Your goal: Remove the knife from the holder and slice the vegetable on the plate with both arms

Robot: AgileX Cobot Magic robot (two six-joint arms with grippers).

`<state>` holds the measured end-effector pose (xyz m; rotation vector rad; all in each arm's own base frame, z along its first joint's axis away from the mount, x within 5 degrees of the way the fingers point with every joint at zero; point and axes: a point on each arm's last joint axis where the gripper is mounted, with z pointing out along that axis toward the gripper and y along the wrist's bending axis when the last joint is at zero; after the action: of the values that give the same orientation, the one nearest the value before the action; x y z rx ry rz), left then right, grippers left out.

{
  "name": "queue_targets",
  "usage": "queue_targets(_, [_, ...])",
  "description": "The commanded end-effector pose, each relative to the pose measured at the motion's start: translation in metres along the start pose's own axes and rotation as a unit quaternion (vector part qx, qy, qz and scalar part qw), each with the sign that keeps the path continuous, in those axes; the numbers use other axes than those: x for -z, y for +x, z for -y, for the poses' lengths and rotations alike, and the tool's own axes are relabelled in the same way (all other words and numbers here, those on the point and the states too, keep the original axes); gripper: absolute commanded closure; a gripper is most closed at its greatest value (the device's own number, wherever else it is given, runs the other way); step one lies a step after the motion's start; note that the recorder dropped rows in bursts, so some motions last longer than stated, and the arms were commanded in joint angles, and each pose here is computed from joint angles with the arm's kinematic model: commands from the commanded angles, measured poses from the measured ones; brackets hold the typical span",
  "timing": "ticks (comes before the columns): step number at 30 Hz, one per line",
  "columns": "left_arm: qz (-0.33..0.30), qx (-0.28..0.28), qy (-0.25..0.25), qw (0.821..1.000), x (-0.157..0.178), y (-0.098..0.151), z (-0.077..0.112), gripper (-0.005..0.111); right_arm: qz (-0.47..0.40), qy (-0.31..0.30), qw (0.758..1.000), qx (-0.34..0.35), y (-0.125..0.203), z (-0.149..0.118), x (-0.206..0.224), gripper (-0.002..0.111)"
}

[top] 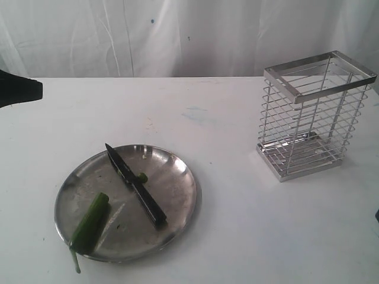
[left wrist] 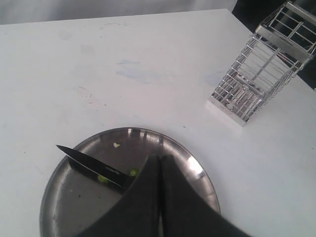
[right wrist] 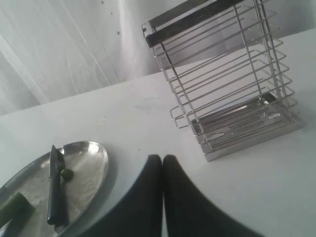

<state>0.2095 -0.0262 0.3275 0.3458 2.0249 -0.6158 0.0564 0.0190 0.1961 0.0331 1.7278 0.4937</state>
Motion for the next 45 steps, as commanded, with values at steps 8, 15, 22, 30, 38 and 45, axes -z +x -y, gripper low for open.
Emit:
queue_targets(8, [0.039, -0.094, -0.093, 0.990, 0.034, -0.005, 0.013, 0.107, 0.002, 0.003, 1.000, 0.002, 0.001, 0.001, 0.000, 0.108])
queue_targets(15, [0.155, -0.072, -0.224, 0.960, 0.102, 0.034, 0.049, 0.107, 0.002, 0.003, 1.000, 0.002, 0.001, 0.001, 0.000, 0.108])
queue_targets(22, [0.196, -0.068, -0.245, 0.947, 0.123, 0.078, 0.067, 0.107, 0.002, 0.003, 1.000, 0.002, 0.001, 0.001, 0.000, 0.108])
queue_targets(30, [0.235, -0.020, -0.246, 0.940, 0.083, 0.161, 0.026, 0.107, 0.002, 0.002, 1.000, 0.000, 0.001, 0.001, 0.000, 0.108])
queue_targets(38, [0.188, -0.040, -0.236, 0.953, 0.063, 0.198, 0.017, 0.107, 0.002, 0.002, 1.000, 0.000, 0.001, 0.001, 0.000, 0.108])
queue_targets(45, [0.177, -0.032, -0.234, 0.955, 0.062, 0.201, 0.016, 0.107, 0.002, 0.002, 1.000, 0.000, 0.001, 0.001, 0.000, 0.108])
